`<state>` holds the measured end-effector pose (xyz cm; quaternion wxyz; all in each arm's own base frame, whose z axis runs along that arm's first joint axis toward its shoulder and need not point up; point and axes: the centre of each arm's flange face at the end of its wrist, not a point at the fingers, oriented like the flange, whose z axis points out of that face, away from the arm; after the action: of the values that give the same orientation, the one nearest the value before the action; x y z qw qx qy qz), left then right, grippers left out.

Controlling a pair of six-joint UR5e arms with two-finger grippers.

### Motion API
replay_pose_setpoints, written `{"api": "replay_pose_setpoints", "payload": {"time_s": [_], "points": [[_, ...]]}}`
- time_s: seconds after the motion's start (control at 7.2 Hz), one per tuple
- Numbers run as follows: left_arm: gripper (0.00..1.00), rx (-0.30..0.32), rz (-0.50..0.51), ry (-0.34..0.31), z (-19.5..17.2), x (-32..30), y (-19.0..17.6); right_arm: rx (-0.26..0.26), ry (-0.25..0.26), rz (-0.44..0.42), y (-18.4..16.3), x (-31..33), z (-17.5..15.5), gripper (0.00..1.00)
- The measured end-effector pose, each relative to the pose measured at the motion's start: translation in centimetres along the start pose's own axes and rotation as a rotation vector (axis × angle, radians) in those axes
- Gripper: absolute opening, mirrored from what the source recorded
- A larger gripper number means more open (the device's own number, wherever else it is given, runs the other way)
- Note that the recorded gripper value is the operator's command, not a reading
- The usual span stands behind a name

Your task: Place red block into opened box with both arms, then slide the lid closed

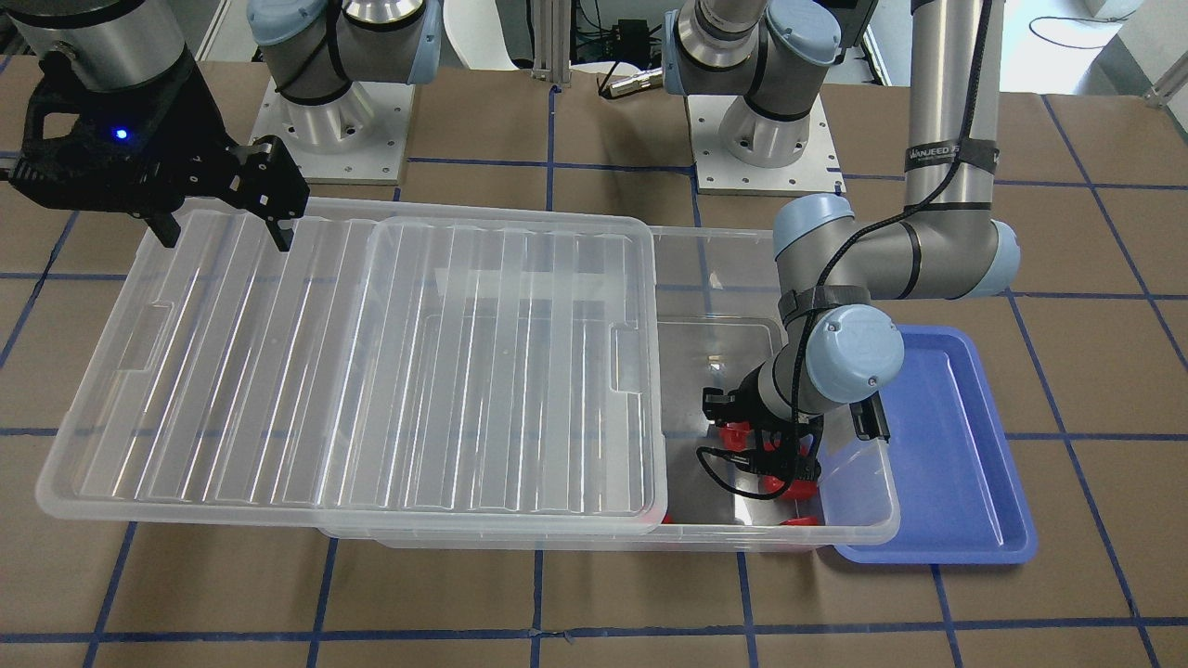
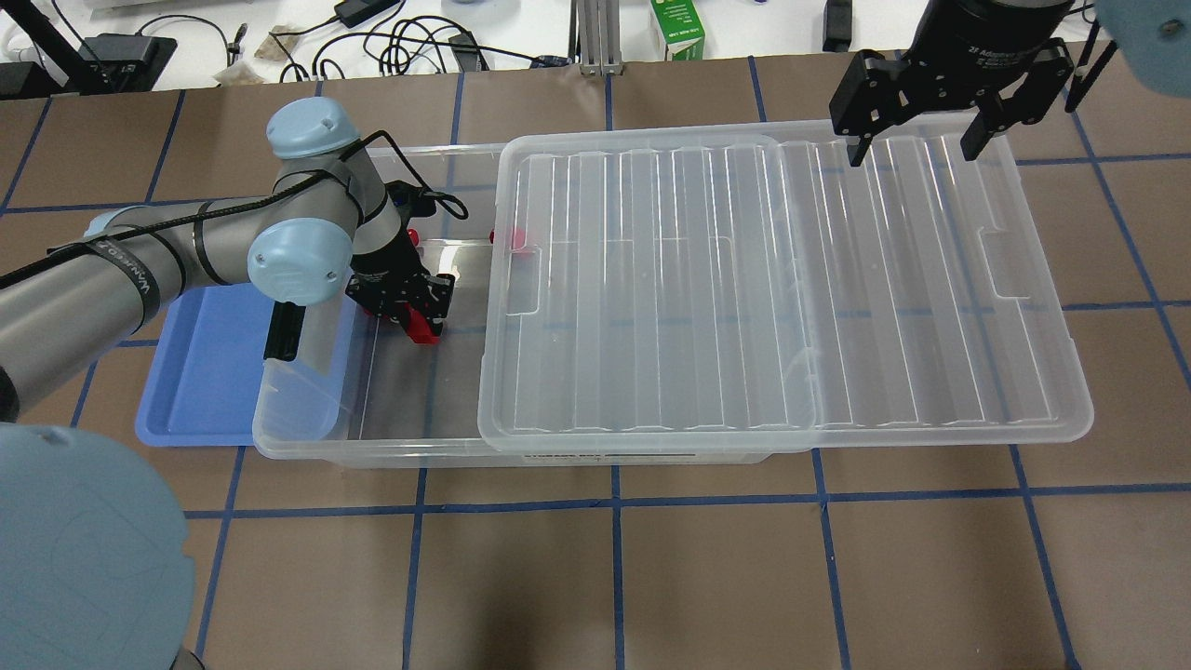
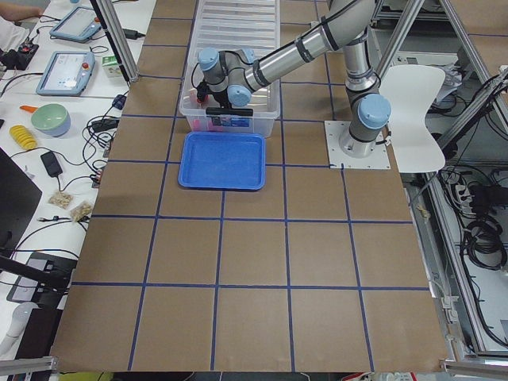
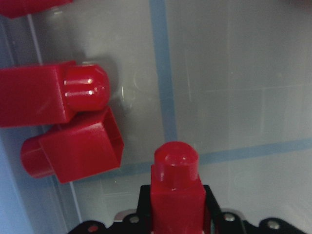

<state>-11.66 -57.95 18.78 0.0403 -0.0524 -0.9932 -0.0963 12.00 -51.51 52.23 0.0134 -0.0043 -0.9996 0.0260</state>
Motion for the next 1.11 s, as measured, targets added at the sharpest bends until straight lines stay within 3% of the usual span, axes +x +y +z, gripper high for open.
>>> {"api": "replay_pose_setpoints", "payload": {"time_s": [0.14, 0.69, 1.11], "points": [[1.0, -0.001, -0.002, 0.0, 0.3, 0.0, -0.1, 0.0, 0.001, 0.0, 0.0, 0.0, 0.0, 1.0], [1.0, 0.036, 0.011, -0.009, -1.9, 0.7, 0.1, 0.0, 0.003, 0.0, 0.0, 0.0, 0.0, 1.0], [1.0, 0.094, 0.019, -0.031, -9.4, 1.5, 2.2, -0.001, 0.005, -0.001, 0.0, 0.0, 0.0, 1.0]]}}
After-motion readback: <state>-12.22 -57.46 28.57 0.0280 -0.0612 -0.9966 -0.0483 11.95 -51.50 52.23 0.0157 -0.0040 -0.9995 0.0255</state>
